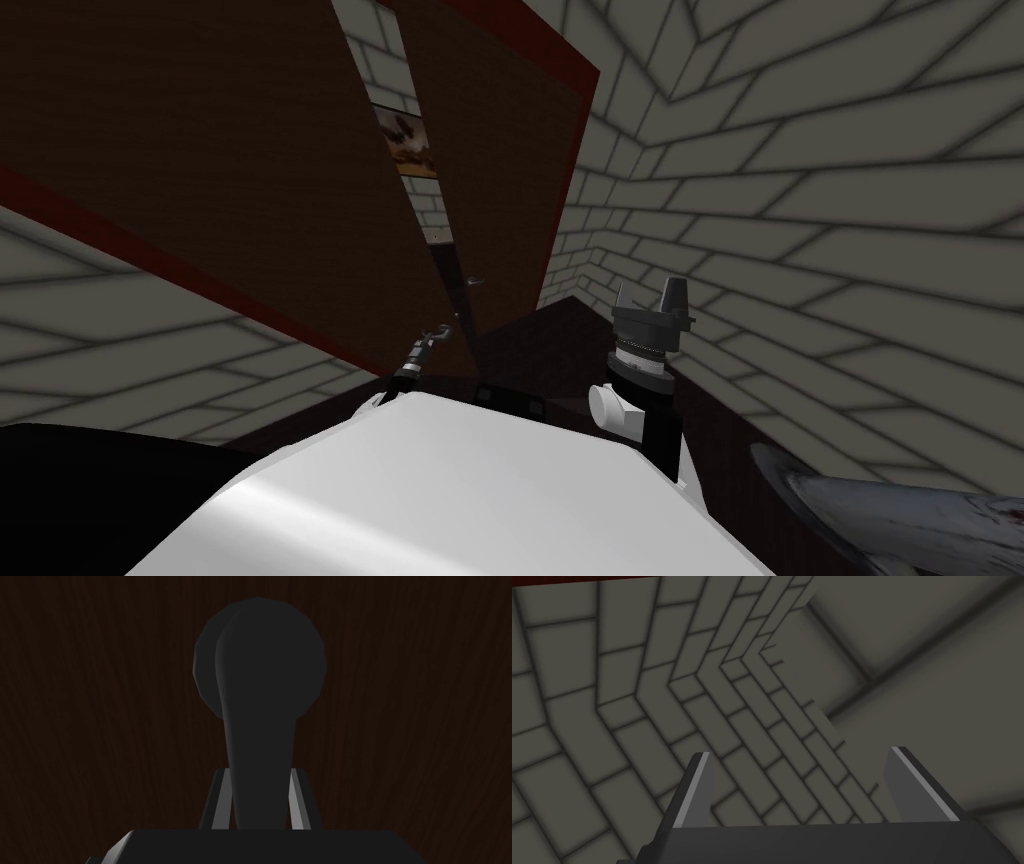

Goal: Pull the door open

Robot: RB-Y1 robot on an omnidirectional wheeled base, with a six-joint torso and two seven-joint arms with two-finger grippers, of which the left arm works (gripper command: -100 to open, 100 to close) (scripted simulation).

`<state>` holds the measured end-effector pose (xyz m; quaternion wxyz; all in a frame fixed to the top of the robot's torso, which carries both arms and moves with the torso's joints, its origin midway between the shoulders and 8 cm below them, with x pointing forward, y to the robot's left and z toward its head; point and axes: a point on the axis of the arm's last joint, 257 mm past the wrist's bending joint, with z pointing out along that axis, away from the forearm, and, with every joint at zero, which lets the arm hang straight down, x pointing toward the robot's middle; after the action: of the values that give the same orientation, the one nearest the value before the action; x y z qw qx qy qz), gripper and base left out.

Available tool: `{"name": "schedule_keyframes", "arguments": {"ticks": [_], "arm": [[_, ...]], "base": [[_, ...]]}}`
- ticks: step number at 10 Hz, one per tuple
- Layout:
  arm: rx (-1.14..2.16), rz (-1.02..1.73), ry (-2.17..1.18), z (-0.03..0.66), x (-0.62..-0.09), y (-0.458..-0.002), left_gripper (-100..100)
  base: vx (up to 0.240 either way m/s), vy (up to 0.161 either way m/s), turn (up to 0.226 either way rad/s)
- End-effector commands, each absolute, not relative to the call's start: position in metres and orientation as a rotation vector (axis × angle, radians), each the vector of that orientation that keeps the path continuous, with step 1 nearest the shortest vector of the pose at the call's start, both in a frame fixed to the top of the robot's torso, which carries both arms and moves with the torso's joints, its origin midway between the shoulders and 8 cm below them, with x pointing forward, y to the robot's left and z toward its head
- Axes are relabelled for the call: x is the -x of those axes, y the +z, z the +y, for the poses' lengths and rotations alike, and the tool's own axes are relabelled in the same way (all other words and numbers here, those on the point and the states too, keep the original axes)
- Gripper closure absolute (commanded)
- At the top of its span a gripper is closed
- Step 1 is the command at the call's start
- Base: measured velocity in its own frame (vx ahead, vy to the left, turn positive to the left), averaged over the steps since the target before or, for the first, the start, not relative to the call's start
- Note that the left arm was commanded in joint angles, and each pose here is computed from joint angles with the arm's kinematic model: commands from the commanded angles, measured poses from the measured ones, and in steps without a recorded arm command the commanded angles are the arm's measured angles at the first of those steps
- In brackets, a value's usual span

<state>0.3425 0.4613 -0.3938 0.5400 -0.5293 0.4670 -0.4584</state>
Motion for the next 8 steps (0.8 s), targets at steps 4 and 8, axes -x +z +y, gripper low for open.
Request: {"name": "schedule_keyframes", "arguments": {"ticks": [4,8], "arm": [[1.261,1.121,-1.112,0.446,-0.371,-0.396,100],[1.262,1.122,-1.118,0.44,-0.395,-0.393,100]], "base": [[-0.123,0.031,-0.074],[-0.172,0.04,-0.082]]}}
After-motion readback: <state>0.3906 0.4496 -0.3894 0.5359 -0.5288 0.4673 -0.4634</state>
